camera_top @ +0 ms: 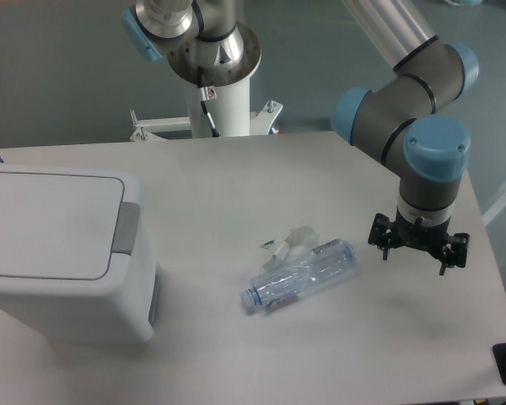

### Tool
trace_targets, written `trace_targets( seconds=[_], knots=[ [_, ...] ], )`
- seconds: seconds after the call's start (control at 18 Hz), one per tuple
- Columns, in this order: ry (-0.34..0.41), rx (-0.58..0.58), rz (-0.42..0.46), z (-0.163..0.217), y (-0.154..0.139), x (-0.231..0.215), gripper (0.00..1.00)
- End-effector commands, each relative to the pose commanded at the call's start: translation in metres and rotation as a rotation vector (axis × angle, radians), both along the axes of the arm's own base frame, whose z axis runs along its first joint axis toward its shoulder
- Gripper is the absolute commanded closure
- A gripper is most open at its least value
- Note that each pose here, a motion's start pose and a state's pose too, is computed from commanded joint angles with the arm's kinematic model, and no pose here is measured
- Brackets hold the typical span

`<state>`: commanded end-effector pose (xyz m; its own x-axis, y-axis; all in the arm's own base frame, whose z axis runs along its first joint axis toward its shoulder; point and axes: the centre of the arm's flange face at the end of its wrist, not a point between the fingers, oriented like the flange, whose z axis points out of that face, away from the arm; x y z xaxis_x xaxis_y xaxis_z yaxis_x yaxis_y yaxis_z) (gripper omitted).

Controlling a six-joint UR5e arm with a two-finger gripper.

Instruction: Open the trash can

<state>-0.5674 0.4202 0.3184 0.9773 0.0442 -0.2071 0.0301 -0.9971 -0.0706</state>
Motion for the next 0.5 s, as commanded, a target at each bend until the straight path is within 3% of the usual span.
trace_targets(
  seconds=[0.33, 0.5],
  knots=[
    [0.016, 0.045, 0.017, -0.001, 0.002, 0.001, 0.0],
    [0.024, 0.071, 0.039, -0.021, 0.002, 0.01, 0.0]
  ],
)
